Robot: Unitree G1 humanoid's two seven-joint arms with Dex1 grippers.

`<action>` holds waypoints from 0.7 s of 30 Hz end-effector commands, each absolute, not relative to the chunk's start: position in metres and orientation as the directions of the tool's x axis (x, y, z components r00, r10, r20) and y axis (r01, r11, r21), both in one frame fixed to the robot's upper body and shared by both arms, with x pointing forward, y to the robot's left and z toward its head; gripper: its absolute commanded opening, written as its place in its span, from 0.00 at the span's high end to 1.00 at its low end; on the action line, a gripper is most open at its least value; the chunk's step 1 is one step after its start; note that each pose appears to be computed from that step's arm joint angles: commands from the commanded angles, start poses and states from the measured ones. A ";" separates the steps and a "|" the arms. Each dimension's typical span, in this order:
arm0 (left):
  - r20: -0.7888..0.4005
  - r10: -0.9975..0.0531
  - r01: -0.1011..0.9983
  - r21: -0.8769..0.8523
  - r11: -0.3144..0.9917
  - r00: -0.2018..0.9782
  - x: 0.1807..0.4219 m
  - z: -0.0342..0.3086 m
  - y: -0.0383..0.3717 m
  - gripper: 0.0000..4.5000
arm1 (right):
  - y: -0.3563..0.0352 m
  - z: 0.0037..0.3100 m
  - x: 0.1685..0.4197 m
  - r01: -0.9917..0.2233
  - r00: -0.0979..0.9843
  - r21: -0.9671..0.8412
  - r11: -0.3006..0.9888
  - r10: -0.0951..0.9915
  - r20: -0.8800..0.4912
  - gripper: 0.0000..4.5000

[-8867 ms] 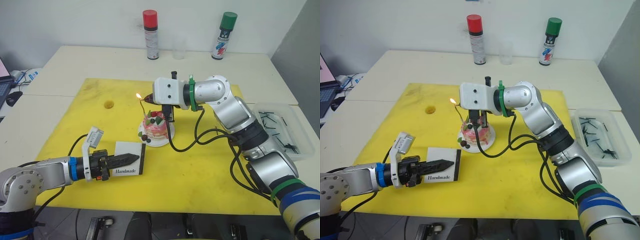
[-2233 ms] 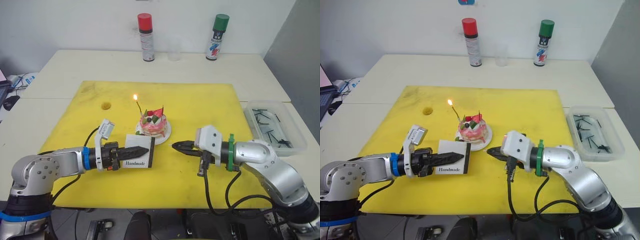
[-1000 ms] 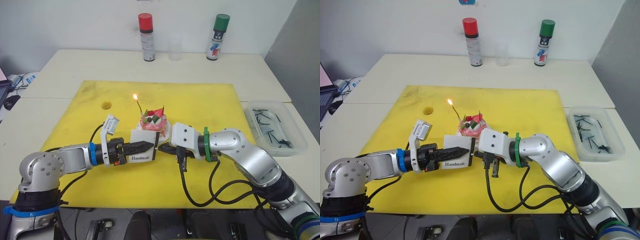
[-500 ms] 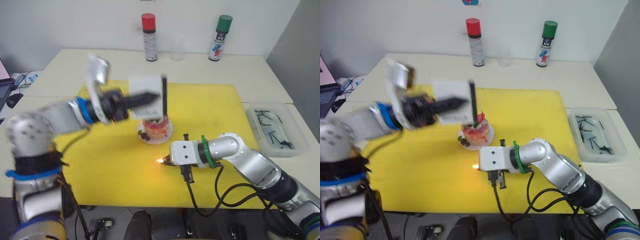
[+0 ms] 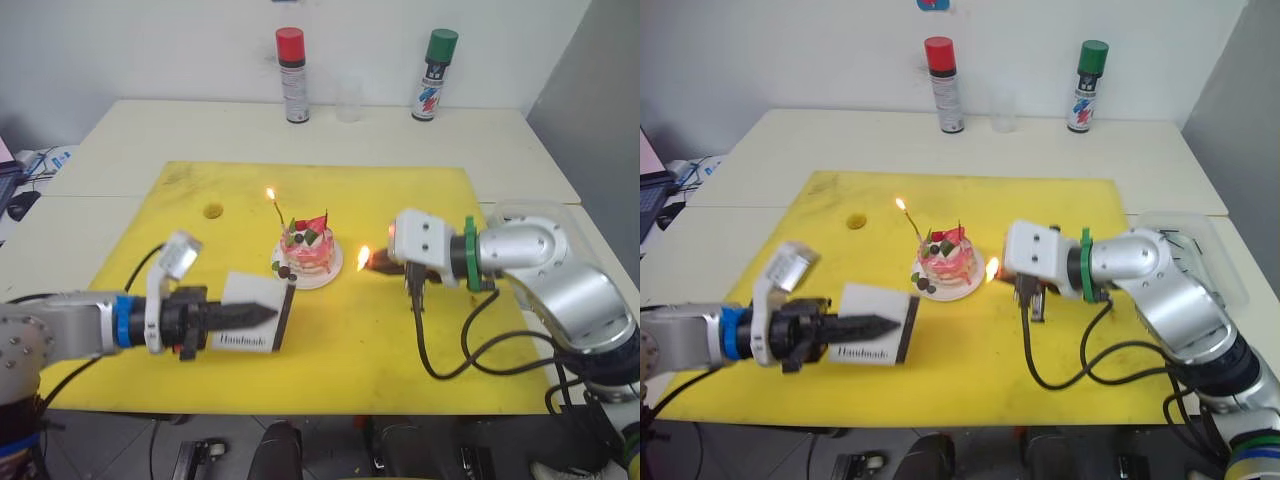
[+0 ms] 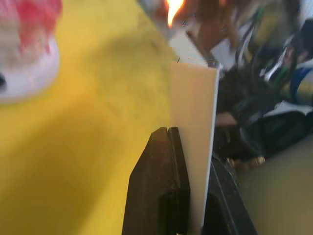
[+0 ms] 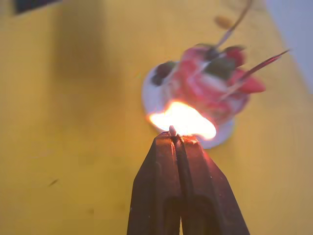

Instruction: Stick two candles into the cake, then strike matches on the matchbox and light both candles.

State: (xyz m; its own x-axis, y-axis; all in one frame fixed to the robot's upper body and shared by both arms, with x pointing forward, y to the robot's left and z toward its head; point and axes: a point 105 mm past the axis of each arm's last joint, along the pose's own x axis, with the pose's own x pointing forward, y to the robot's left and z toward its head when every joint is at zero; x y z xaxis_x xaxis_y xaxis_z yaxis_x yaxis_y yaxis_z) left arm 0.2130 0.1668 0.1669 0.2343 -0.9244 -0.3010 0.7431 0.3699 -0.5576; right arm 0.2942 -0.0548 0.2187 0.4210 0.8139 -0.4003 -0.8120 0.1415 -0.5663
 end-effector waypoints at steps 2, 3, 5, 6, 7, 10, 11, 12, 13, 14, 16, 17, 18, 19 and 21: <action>-0.318 -0.930 0.791 -0.514 0.331 0.182 0.205 0.156 0.158 1.00 | -0.045 0.242 0.317 -0.693 0.524 -0.698 0.180 0.791 -0.316 1.00; -0.311 -0.933 0.796 -0.512 0.323 0.179 0.206 0.155 0.157 1.00 | -0.042 0.243 0.320 -0.672 0.531 -0.722 0.167 0.788 -0.312 1.00; -0.298 -0.938 0.802 -0.508 0.315 0.179 0.208 0.155 0.156 1.00 | -0.037 0.243 0.325 -0.642 0.537 -0.753 0.143 0.785 -0.309 1.00; -0.292 -0.939 0.804 -0.506 0.311 0.180 0.210 0.156 0.156 1.00 | -0.034 0.242 0.327 -0.623 0.537 -0.772 0.123 0.785 -0.308 1.00; -0.289 -0.940 0.806 -0.505 0.309 0.180 0.210 0.156 0.155 1.00 | -0.032 0.242 0.328 -0.611 0.537 -0.784 0.110 0.786 -0.308 1.00; -0.283 -0.942 0.808 -0.504 0.304 0.179 0.212 0.156 0.155 1.00 | -0.026 0.239 0.333 -0.573 0.539 -0.816 0.079 0.786 -0.302 1.00; -0.281 -0.943 0.810 -0.503 0.302 0.177 0.212 0.156 0.154 1.00 | -0.024 0.239 0.334 -0.562 0.538 -0.824 0.070 0.788 -0.299 1.00; -0.279 -0.944 0.811 -0.503 0.300 0.176 0.212 0.157 0.154 1.00 | -0.021 0.239 0.335 -0.548 0.538 -0.834 0.064 0.791 -0.293 1.00; -0.277 -0.945 0.812 -0.502 0.297 0.175 0.213 0.157 0.153 1.00 | -0.018 0.239 0.336 -0.537 0.536 -0.842 0.056 0.794 -0.289 1.00; -0.274 -0.946 0.813 -0.503 0.295 0.174 0.213 0.157 0.152 1.00 | -0.015 0.240 0.337 -0.527 0.534 -0.849 0.050 0.796 -0.284 1.00; -0.270 -0.947 0.813 -0.504 0.291 0.171 0.213 0.157 0.151 1.00 | -0.012 0.240 0.338 -0.510 0.530 -0.860 0.032 0.799 -0.284 1.00; -0.270 -0.948 0.814 -0.504 0.289 0.170 0.213 0.157 0.150 1.00 | -0.012 0.240 0.338 -0.507 0.529 -0.861 0.031 0.800 -0.282 1.00; -0.269 -0.948 0.814 -0.504 0.288 0.169 0.214 0.157 0.150 1.00 | -0.011 0.240 0.338 -0.502 0.528 -0.864 0.028 0.801 -0.281 1.00; -0.268 -0.949 0.815 -0.504 0.287 0.168 0.214 0.157 0.149 1.00 | -0.010 0.240 0.338 -0.500 0.525 -0.865 0.024 0.803 -0.281 1.00; -0.266 -0.949 0.815 -0.504 0.285 0.167 0.214 0.158 0.149 1.00 | -0.008 0.240 0.339 -0.498 0.521 -0.867 0.019 0.806 -0.281 1.00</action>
